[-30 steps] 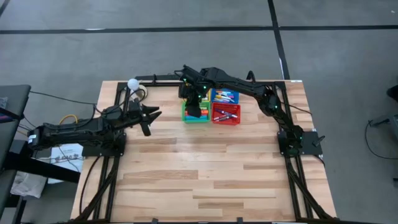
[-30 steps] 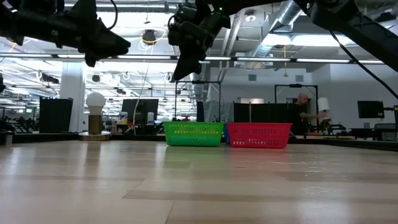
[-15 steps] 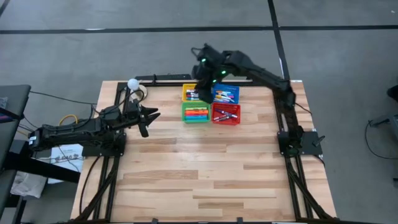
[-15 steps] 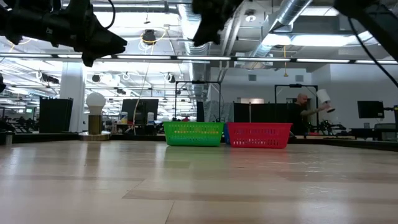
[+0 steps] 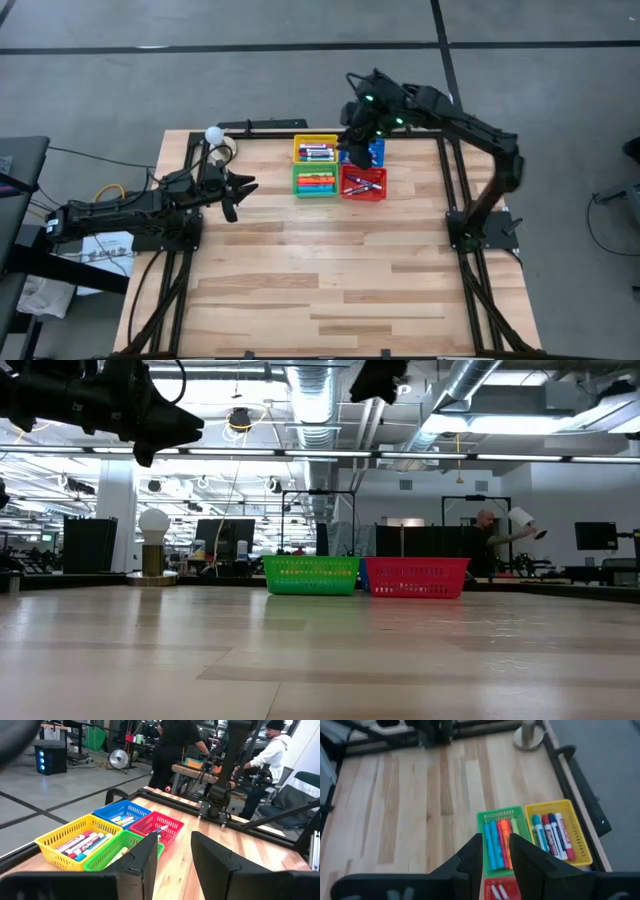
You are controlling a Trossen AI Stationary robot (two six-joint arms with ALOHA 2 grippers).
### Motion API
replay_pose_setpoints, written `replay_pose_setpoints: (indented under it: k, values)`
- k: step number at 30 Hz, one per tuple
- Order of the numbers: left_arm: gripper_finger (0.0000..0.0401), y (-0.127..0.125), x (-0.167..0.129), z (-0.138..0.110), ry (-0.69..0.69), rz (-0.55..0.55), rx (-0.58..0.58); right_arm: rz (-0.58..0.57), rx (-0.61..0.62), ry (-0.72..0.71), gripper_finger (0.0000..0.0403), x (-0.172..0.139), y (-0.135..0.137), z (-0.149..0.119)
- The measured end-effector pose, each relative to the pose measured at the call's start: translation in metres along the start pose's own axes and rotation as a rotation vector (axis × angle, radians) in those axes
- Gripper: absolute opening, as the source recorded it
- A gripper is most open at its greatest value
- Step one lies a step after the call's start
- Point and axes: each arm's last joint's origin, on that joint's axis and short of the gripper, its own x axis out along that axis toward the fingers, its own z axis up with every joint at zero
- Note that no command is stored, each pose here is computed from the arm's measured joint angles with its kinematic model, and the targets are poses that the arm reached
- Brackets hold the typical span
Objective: Pick & Place Markers
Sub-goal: Return to Home Position
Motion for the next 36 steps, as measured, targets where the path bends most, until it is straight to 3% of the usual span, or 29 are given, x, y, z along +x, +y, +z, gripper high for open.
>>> replay_pose_setpoints:
  k: [16, 21, 28, 36]
  values:
    - [0.0117, 0.0, 0.0, 0.001, -0.016, 0.003, -0.002, -0.042, 0.181, -0.282, 0.0086, -0.029, 0.042, -0.141]
    - [0.0117, 0.0, 0.0, 0.002, -0.02, 0.004, -0.002, -0.136, 0.305, -0.305, 0.0086, -0.044, 0.051, -0.182]
    - [0.0117, 0.0, 0.0, 0.003, -0.031, 0.001, -0.011, -0.141, 0.315, -0.37, 0.0086, -0.05, 0.063, -0.23]
    - [0.0117, -0.002, 0.0, 0.006, -0.051, -0.055, 0.004, -0.068, 0.291, -0.554, 0.0086, -0.053, 0.074, -0.266]
